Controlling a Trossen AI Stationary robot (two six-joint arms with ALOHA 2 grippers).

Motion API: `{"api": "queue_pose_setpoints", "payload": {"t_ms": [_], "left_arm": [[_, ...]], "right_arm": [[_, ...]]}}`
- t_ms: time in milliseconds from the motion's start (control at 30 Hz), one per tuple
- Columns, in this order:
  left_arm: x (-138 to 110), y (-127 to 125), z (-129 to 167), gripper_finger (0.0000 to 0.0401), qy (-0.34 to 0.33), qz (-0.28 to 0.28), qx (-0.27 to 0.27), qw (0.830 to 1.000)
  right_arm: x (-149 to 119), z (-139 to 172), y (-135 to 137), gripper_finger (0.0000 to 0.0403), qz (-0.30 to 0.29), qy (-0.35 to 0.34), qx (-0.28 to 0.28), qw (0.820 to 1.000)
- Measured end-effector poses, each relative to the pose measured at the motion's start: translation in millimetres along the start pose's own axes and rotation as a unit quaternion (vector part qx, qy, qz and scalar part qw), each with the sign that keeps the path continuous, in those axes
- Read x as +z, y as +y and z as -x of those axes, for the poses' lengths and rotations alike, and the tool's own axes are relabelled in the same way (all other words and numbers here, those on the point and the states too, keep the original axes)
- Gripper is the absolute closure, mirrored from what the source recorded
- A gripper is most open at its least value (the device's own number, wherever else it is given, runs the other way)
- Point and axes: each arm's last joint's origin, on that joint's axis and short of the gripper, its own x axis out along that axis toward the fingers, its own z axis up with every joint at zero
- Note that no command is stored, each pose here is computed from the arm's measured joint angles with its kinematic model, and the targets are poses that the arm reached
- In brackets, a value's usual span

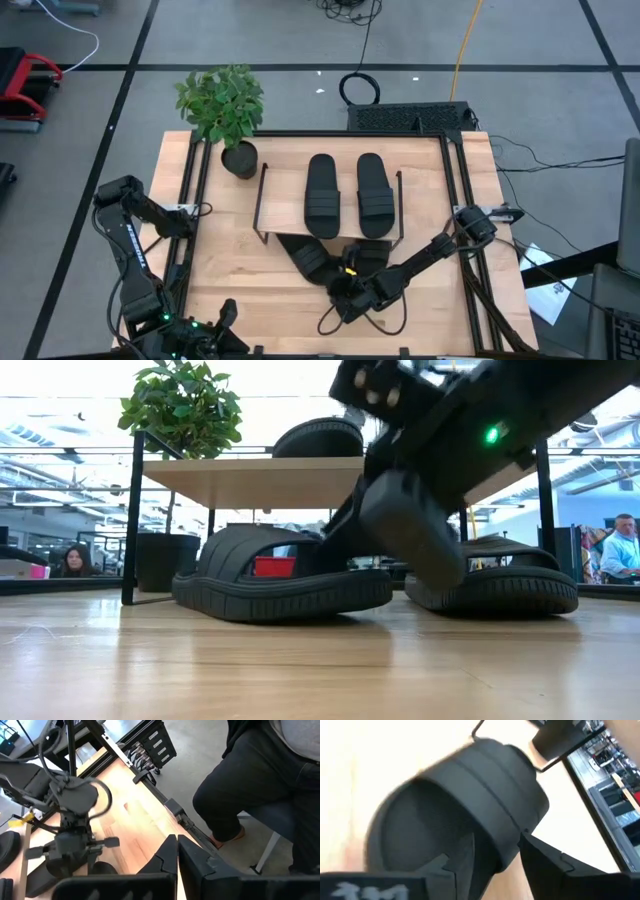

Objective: Pick and place slides into the shelf
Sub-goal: Put the black slide under the shelf

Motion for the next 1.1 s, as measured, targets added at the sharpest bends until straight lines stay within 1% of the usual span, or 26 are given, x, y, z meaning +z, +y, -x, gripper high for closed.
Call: {"api": "queue_pose_setpoints", "payload": {"t_ms": [167, 233, 333, 467, 567, 667, 700, 733, 833, 933, 1000, 1100], "left_arm": [[0, 0, 0, 0.0399, 0.0, 0.018, -0.001, 1.0], [0, 0, 0, 0.0394, 0.001, 0.025, -0.001, 1.0], [-5, 0, -5, 0.0388, 0.003, 0.035, 0.003, 0.999], [-26, 2, -27, 0.0394, 0.002, 0.065, 0.019, 0.998], [-50, 9, -52, 0.0398, -0.023, 0.105, 0.039, 0.993], [-74, 22, -72, 0.0395, -0.058, 0.16, 0.065, 0.983], [-80, 27, -77, 0.0395, -0.067, 0.183, 0.076, 0.978], [-86, 32, -81, 0.0396, -0.074, 0.208, 0.095, 0.971], [-106, 48, -90, 0.0399, -0.071, 0.278, 0.156, 0.945], [-122, 58, -105, 0.0395, -0.057, 0.335, 0.194, 0.92], [-130, 56, -117, 0.0395, -0.043, 0.345, 0.202, 0.916], [-126, 45, -142, 0.0399, -0.037, 0.339, 0.202, 0.918]], "right_arm": [[7, 15, -1, 0.0235, 0.014, -0.018, 0.01, 1.0], [12, 23, -1, 0.0235, 0.028, -0.03, 0.014, 0.999], [20, 41, -3, 0.024, 0.06, -0.058, -0.002, 0.997], [30, 70, -11, 0.0261, 0.103, -0.089, -0.059, 0.989], [42, 91, -27, 0.0298, 0.099, -0.108, -0.066, 0.987], [53, 107, -45, 0.036, 0.081, -0.123, -0.062, 0.987], [55, 112, -51, 0.0381, 0.077, -0.127, -0.061, 0.987], [58, 116, -57, 0.0391, 0.075, -0.129, -0.06, 0.987], [64, 127, -74, 0.0393, 0.058, -0.139, -0.058, 0.987], [68, 134, -87, 0.0401, 0.037, -0.143, -0.057, 0.987], [64, 137, -91, 0.04, 0.028, -0.144, -0.052, 0.988], [54, 141, -88, 0.04, 0.026, -0.147, -0.035, 0.988]]}}
